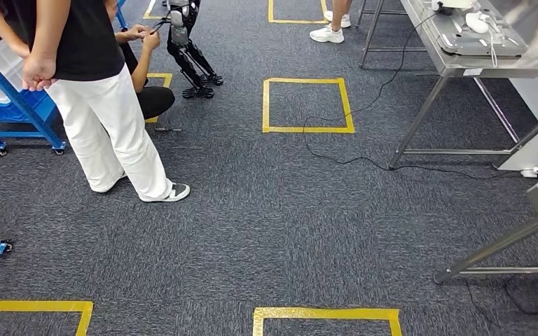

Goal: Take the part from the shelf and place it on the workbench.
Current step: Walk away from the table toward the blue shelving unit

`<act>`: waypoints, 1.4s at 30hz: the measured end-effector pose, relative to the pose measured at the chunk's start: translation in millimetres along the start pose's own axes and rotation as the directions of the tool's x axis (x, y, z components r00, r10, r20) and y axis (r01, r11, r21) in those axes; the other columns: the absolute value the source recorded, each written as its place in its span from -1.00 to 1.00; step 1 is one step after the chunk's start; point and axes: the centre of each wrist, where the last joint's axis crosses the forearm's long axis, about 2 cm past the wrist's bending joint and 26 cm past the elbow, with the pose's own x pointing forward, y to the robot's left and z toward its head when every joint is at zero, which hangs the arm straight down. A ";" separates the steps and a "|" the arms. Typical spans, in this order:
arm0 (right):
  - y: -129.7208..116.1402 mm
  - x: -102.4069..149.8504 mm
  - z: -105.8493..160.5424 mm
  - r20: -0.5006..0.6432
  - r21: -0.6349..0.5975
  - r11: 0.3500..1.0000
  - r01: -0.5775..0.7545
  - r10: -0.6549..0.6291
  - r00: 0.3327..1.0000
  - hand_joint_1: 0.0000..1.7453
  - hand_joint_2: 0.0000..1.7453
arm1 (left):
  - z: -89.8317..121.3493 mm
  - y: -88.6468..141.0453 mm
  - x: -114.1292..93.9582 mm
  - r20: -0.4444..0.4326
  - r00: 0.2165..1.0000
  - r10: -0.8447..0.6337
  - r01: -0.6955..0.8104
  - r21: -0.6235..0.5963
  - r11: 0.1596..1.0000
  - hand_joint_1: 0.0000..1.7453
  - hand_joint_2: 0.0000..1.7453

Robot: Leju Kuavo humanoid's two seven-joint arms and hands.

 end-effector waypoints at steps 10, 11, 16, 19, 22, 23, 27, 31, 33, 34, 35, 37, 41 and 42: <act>-2.5 -0.4 1.3 0.004 0.006 1.000 -0.008 0.008 1.000 -1.00 -1.00 | 1.0 -1.8 -1.5 -0.006 1.000 -0.002 0.002 -0.001 1.000 -1.00 -1.00; -2.8 0.3 1.5 0.007 0.006 1.000 -0.009 0.009 1.000 -1.00 -1.00 | 1.2 -1.0 -2.3 -0.008 1.000 -0.003 0.003 0.001 1.000 -1.00 -1.00; -3.1 1.4 2.4 0.013 0.007 1.000 -0.012 0.011 1.000 -1.00 -1.00 | 0.6 1.9 -1.8 -0.005 1.000 -0.006 0.006 0.008 1.000 -1.00 -1.00; -3.1 0.1 2.5 0.010 0.009 1.000 -0.012 0.012 1.000 -1.00 -1.00 | 0.5 2.5 -1.7 -0.004 1.000 -0.007 0.007 0.010 1.000 -1.00 -1.00; -3.4 -1.4 2.6 0.006 0.008 1.000 -0.012 0.012 1.000 -1.00 -1.00 | 1.0 -0.9 -1.5 -0.003 1.000 -0.004 0.004 0.004 1.000 -1.00 -1.00; -3.8 -2.4 2.6 0.004 0.007 1.000 -0.012 0.012 1.000 -1.00 -1.00 | 1.3 -3.1 -1.3 -0.002 1.000 -0.003 0.003 0.000 1.000 -1.00 -1.00; -4.3 -2.1 2.5 0.005 0.005 1.000 -0.013 0.013 1.000 -1.00 -1.00 | 3.0 -5.6 -4.1 -0.005 1.000 -0.003 0.003 -0.004 1.000 -1.00 -1.00; -2.2 -2.0 2.7 0.011 0.006 1.000 -0.015 0.015 1.000 -1.00 -1.00 | 1.9 -2.7 -2.7 0.003 1.000 -0.007 0.007 0.004 1.000 -1.00 -1.00; -1.5 -2.5 2.4 0.013 0.007 1.000 -0.016 0.016 1.000 -1.00 -1.00 | 0.9 0.0 -1.5 0.009 1.000 -0.012 0.012 0.009 1.000 -1.00 -1.00; -1.3 -2.5 2.2 0.014 0.007 1.000 -0.017 0.017 1.000 -1.00 -1.00 | 0.9 1.3 -2.0 0.009 1.000 -0.015 0.015 0.011 1.000 -1.00 -1.00; -1.1 -2.3 2.1 0.014 0.007 1.000 -0.017 0.017 1.000 -1.00 -1.00 | 1.1 2.7 -3.0 0.008 1.000 -0.017 0.017 0.013 1.000 -1.00 -1.00; -1.2 -1.5 1.7 0.017 0.007 1.000 -0.017 0.017 1.000 -1.00 -1.00 | 1.3 4.0 -3.9 0.006 1.000 -0.020 0.020 0.015 1.000 -1.00 -1.00; -1.5 1.3 1.2 0.023 0.006 1.000 -0.015 0.014 1.000 -1.00 -1.00 | 0.5 5.2 -2.4 0.011 1.000 -0.021 0.021 0.017 1.000 -1.00 -1.00; -1.5 2.5 1.1 0.025 0.006 1.000 -0.015 0.014 1.000 -1.00 -1.00 | 0.5 6.0 -2.6 0.011 1.000 -0.022 0.022 0.019 1.000 -1.00 -1.00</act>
